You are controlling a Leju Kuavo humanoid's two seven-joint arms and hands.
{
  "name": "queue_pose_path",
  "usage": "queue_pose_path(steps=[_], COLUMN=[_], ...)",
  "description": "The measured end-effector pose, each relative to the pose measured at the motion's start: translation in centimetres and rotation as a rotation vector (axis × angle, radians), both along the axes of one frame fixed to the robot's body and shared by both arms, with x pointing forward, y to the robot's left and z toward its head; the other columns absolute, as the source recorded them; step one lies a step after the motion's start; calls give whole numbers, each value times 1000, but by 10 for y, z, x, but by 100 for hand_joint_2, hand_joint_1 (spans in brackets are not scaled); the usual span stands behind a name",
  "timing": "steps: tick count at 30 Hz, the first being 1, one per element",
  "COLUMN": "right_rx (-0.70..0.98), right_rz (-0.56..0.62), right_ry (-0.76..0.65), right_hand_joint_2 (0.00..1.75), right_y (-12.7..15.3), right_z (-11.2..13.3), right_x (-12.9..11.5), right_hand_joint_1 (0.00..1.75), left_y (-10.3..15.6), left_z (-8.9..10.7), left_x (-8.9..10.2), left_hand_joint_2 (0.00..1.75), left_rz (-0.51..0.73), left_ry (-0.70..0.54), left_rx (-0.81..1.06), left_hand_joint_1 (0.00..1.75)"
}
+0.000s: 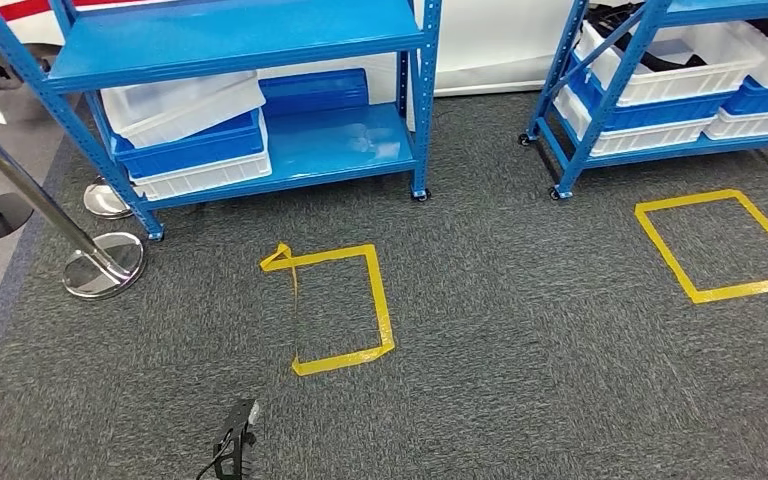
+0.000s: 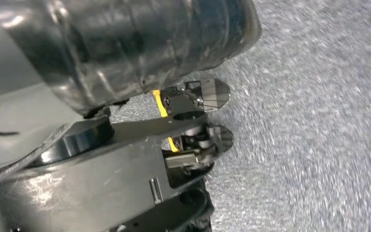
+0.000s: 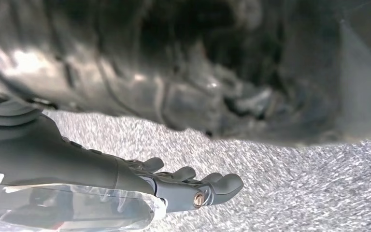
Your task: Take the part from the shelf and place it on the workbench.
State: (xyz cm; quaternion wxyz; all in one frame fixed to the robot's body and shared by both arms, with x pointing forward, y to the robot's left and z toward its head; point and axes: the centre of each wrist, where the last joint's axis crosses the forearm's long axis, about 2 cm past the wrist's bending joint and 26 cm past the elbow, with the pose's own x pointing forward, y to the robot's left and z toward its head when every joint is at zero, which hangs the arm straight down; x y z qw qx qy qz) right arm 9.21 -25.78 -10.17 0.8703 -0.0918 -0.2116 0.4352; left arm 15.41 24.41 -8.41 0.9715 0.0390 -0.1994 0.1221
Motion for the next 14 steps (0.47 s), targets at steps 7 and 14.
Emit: queue_pose_path(steps=[7,14], right_rx=[2,3], right_rz=[-2,-2], right_ry=[-3,1], right_hand_joint_2=[0,0], right_y=[0,1], right_z=[0,0], right_x=[1,-1], right_hand_joint_1=[0,0], left_y=[1,1], left_z=[1,1], left_x=[3,3], left_hand_joint_2=[0,0], left_rz=[3,4], left_ry=[-5,-6], left_rx=[2,2], left_hand_joint_1=[0,0])
